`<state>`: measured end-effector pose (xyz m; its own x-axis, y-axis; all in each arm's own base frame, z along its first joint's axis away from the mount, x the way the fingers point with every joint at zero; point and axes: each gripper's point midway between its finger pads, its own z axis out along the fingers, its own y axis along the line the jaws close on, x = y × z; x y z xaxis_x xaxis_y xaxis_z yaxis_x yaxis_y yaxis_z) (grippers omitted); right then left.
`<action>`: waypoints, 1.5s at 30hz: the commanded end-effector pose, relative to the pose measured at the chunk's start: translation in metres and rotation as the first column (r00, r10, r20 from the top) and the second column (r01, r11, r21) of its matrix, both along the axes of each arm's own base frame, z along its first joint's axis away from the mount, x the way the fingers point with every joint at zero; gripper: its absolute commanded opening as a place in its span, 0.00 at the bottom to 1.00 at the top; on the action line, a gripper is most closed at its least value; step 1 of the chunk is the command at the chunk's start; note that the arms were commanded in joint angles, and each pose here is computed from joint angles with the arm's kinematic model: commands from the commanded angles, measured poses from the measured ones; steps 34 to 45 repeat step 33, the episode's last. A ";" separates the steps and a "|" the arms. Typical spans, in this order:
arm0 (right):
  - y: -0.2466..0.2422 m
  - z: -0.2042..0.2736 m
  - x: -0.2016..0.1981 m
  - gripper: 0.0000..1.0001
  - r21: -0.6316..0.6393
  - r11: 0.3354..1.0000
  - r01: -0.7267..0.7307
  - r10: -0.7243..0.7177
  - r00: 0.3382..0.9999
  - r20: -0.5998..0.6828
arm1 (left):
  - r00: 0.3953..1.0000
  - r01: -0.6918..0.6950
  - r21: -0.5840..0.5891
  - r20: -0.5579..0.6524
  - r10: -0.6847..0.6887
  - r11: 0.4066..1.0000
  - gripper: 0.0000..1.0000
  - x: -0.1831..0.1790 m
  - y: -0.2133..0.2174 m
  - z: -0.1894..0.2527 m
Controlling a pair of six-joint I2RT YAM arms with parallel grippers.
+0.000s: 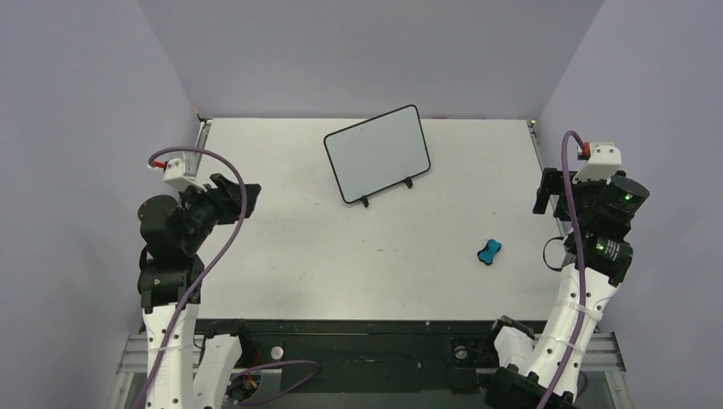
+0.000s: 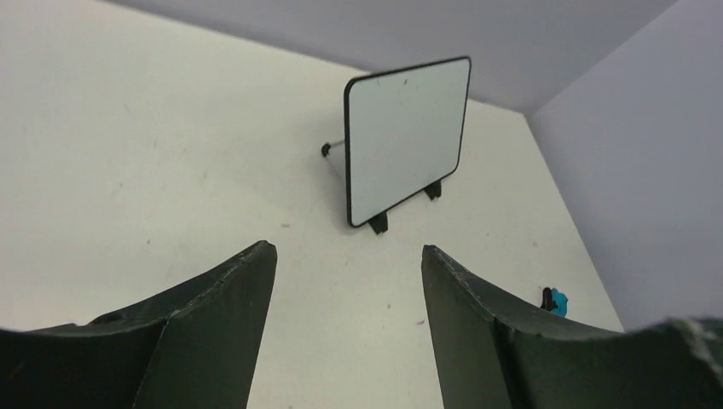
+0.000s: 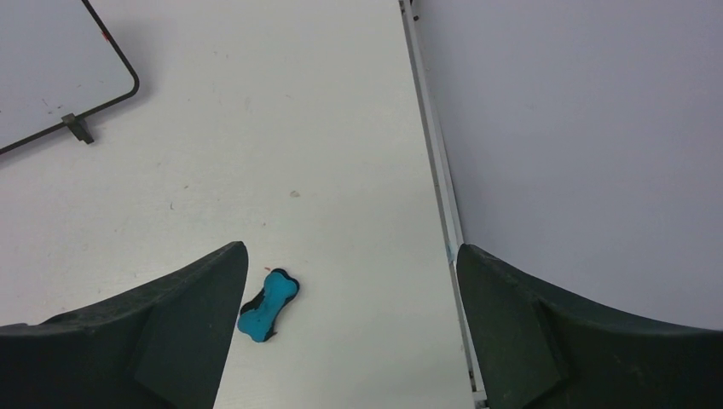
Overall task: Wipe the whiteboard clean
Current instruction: Reset both arms
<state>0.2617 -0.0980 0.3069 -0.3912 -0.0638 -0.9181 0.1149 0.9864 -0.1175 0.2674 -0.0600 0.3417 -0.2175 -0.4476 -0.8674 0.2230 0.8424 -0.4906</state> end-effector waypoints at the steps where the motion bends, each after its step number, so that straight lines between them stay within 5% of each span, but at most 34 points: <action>1: 0.007 0.012 -0.005 0.89 0.053 0.998 0.017 -0.018 0.999 0.028 | 0.995 -0.048 0.076 -0.082 0.055 0.996 0.61 -0.022 0.008 -0.003; 45: 0.020 0.002 -0.014 0.91 0.072 0.997 0.000 -0.006 0.996 0.088 | 0.991 -0.079 0.064 -0.099 0.086 0.995 0.76 -0.025 0.007 -0.021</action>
